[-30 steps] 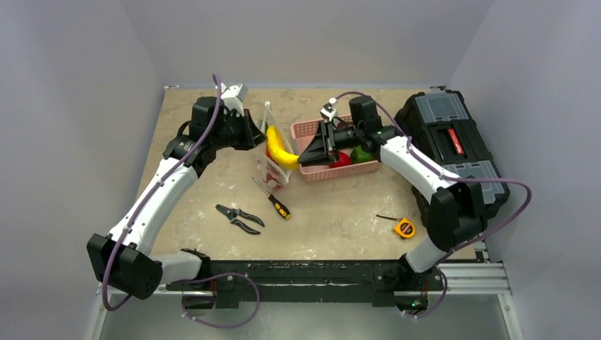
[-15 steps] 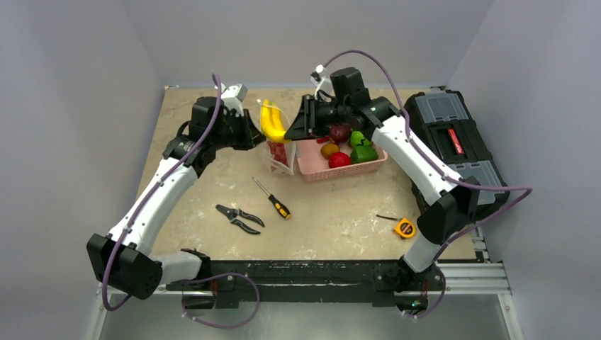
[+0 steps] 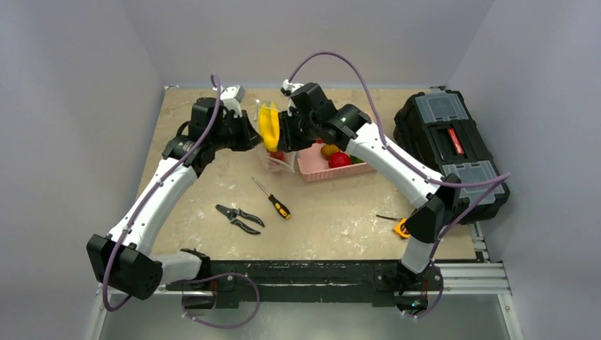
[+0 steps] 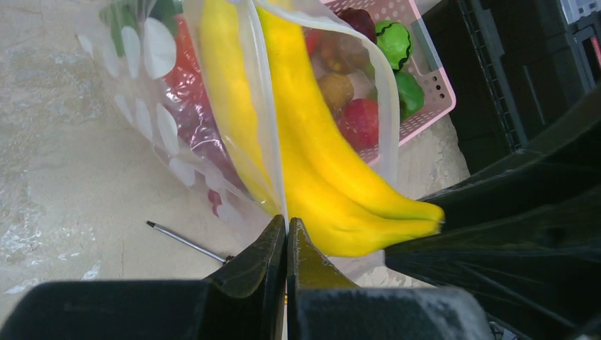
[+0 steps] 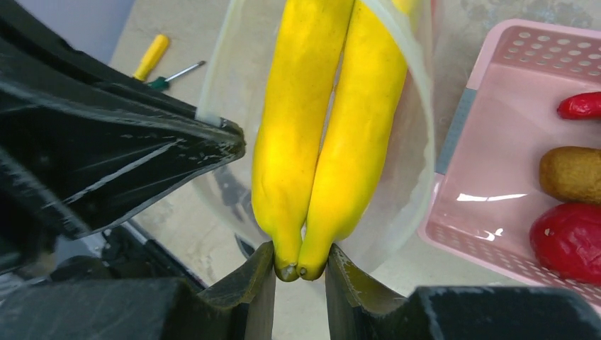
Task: Place the food in the zip-top bag and seal the zipper
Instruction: Place the fake fruit in the zipper food storage bag.
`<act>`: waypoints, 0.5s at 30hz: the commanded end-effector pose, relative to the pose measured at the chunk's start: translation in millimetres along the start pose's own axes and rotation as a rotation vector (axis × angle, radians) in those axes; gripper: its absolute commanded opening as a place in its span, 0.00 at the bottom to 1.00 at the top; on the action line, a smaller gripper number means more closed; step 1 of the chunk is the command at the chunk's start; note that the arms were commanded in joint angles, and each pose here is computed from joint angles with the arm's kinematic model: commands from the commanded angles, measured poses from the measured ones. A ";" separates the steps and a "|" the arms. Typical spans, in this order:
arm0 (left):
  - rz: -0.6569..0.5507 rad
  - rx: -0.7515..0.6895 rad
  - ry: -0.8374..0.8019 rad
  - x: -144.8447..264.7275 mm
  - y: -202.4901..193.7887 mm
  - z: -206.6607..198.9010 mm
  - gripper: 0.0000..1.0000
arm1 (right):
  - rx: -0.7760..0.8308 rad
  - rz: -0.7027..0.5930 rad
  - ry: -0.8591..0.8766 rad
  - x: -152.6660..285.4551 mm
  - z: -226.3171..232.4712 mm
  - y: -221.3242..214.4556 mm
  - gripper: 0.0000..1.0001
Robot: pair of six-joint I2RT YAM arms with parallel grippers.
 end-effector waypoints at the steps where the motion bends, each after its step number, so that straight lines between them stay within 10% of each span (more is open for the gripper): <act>1: -0.083 -0.018 -0.090 11.1 13.3 -14.7 0.00 | 0.085 -0.022 -0.089 -11.3 0.3 -0.5 0.00; 15: -0.060 0.011 -0.076 4.0 12.7 -9.1 0.00 | 0.165 -0.038 -0.119 -37.8 13.4 -1.7 0.24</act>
Point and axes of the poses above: each gripper's point midway between its finger pads, its own x axis back along the fingers, its own z axis along the line the jaws close on, y = z × x, the point moved 10 cm from there along x, back along the fingers, and after that the axes turned 1 degree about -x, right-handed, at the moved point
